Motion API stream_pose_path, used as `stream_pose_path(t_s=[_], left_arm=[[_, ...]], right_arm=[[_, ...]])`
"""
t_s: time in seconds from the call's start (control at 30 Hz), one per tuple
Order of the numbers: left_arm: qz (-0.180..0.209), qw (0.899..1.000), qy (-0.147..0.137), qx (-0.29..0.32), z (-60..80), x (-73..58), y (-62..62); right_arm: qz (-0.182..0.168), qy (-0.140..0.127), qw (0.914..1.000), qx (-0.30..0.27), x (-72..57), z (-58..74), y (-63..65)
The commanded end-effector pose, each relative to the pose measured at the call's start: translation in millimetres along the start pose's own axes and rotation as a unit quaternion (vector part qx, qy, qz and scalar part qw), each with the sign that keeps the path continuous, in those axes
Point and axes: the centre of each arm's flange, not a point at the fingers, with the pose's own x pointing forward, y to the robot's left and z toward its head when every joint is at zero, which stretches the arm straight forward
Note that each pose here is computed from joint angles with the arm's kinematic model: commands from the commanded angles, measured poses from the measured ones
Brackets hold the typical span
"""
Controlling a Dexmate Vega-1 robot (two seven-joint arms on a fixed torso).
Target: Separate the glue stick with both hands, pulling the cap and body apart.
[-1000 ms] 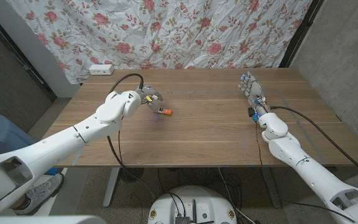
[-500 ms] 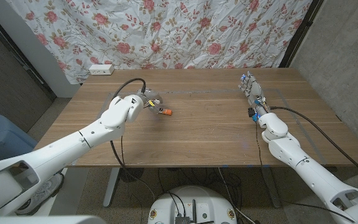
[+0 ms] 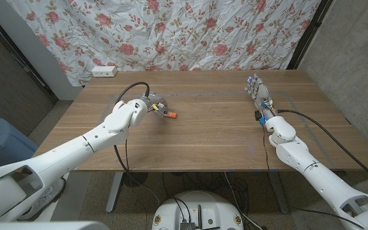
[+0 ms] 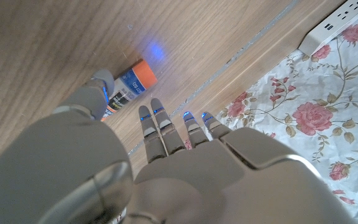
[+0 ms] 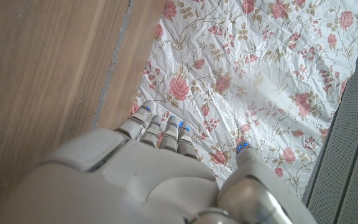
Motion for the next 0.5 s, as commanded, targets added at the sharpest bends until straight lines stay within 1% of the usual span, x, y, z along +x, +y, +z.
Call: stream_pose_path(t_s=[0.03, 0.13, 0.43, 0.5], left_arm=[[-0.002, 1.000, -0.013, -0.011, 3.8, 7.3, -8.9], [0.000, 1.000, -0.015, -0.011, 4.4, 9.3, -10.0], [0.022, 1.000, -0.020, -0.011, 9.6, 13.3, -9.6], [0.020, 0.999, -0.022, -0.010, 10.8, 14.5, -9.4]], right_arm=[[-0.002, 0.001, 1.0000, 0.001, 0.5, -0.8, 0.6], [-0.002, 0.002, 1.0000, 0.001, 0.5, -1.3, 0.5], [-0.004, 0.002, 1.0000, 0.002, 1.3, -2.3, 0.5], [-0.004, 0.003, 1.0000, 0.002, 1.6, -2.5, 0.3]])
